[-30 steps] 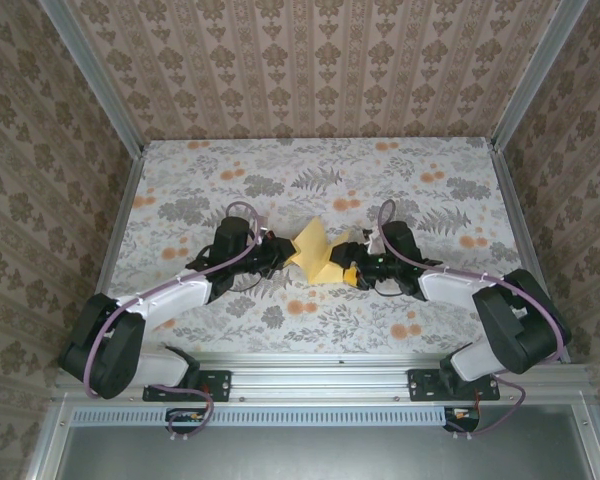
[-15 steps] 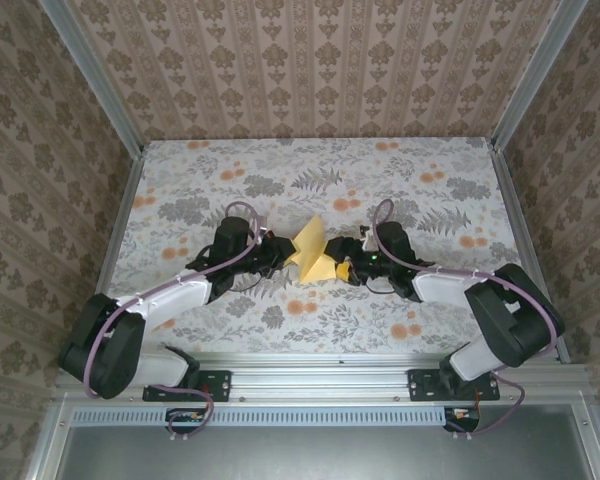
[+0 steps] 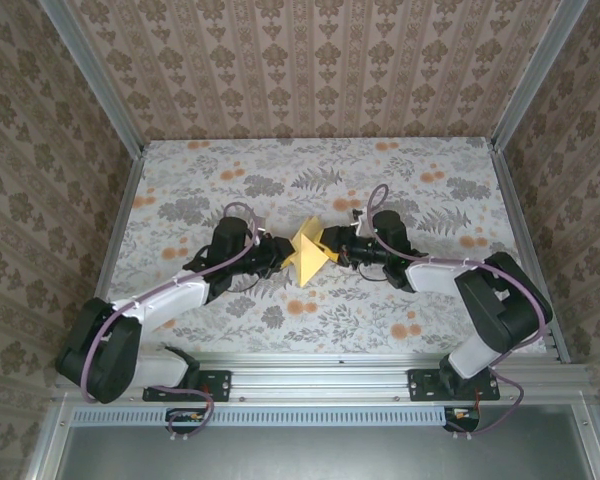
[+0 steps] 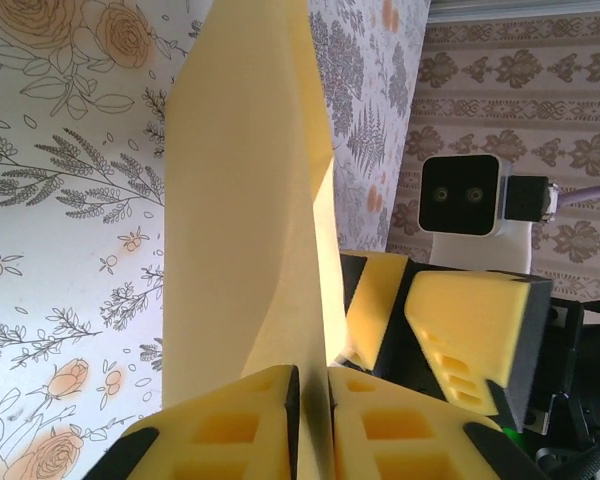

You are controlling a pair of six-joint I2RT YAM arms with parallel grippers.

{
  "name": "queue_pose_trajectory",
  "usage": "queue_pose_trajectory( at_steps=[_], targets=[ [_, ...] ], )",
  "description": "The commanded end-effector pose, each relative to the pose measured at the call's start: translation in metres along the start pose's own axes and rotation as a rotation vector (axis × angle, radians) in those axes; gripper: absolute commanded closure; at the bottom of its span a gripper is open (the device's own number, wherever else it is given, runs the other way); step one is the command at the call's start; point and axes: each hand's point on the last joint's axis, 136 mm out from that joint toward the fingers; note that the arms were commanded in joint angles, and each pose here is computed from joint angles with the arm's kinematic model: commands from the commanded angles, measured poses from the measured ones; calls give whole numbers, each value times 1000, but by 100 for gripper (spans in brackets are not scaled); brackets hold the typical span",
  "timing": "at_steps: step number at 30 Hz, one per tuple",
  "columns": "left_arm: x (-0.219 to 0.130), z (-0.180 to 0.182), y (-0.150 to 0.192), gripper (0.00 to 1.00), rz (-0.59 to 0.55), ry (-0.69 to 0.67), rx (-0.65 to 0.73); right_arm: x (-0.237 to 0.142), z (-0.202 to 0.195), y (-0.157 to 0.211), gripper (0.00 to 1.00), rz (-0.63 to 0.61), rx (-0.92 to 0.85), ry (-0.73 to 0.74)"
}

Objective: Fold a paper plane with a square sheet of paper (pick it up from the middle)
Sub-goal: Turn over the paper at the center of the table.

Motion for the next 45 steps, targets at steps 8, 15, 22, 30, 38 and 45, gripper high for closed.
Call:
queue_pose_trajectory(
  at_steps=[8,15,22,30,38,45],
  targets=[
    [-5,1,6,80,30,3,34,13,-4,6,72,69,-19,-36],
    [-2,3,8,65,46,6,48,18,2,3,83,78,-17,-76],
    [5,10,9,52,73,-8,61,23,3,3,88,95,1,-111],
    [11,25,9,47,93,-43,75,24,7,2,92,98,7,-135],
    [18,22,6,42,96,-24,74,26,7,3,94,112,19,-137],
    [-9,36,0,33,67,-188,172,25,2,4,95,116,11,-127]
  ],
)
Point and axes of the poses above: each hand's point on the last joint's axis, 136 mm out from that joint toward the fingers, its own x axis out along the fingers, its own z axis along the line the jaws close on, y = z × x, and after that the axes turned 5 degrees about -x, right-handed
